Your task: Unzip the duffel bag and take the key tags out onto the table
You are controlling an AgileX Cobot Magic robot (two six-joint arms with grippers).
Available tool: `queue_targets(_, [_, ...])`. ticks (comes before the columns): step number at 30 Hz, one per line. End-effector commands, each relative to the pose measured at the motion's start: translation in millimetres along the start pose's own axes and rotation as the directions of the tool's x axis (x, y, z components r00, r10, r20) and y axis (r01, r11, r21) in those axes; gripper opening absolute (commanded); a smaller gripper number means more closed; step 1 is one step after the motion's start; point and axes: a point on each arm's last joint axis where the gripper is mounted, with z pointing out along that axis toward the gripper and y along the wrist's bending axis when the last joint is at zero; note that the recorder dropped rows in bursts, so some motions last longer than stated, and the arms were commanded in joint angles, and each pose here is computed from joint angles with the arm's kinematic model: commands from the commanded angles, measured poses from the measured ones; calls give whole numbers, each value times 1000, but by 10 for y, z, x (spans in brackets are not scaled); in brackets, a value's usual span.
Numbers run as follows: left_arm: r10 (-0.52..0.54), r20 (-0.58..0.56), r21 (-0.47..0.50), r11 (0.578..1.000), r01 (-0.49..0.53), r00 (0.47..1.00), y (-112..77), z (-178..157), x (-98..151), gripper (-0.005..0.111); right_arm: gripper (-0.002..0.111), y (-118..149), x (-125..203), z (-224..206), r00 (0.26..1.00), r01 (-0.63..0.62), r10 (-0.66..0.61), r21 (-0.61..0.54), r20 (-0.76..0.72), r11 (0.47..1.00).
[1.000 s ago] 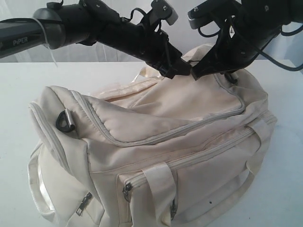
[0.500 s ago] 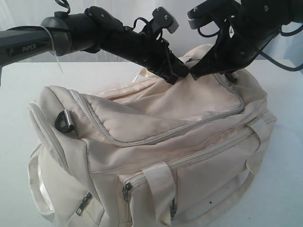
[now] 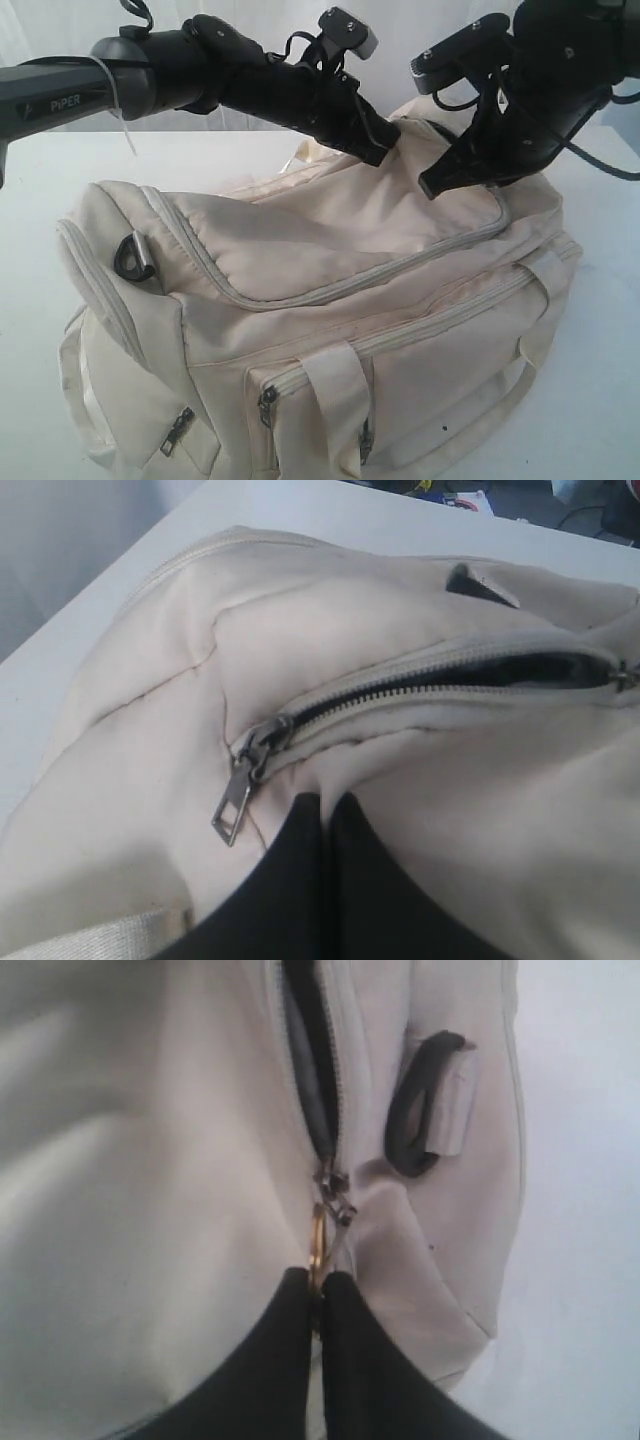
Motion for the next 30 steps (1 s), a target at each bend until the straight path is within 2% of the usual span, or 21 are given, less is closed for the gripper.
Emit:
queue_targets(1, [-44,46,-59,997,47,998,111,-63,-43,0,0,-96,160,-152,999,-23,24,31,-34,999])
queue_targets(5, [-46,50,-69,996,49,998,120,-64,-47,0,0,-109,345,-219,997,-19,22,38,-79,999])
queue_targets(30, [-87,56,-97,991,93,995,220,-117,-20,0,0,-92,942,-396,982,-43,46,20,-182,999])
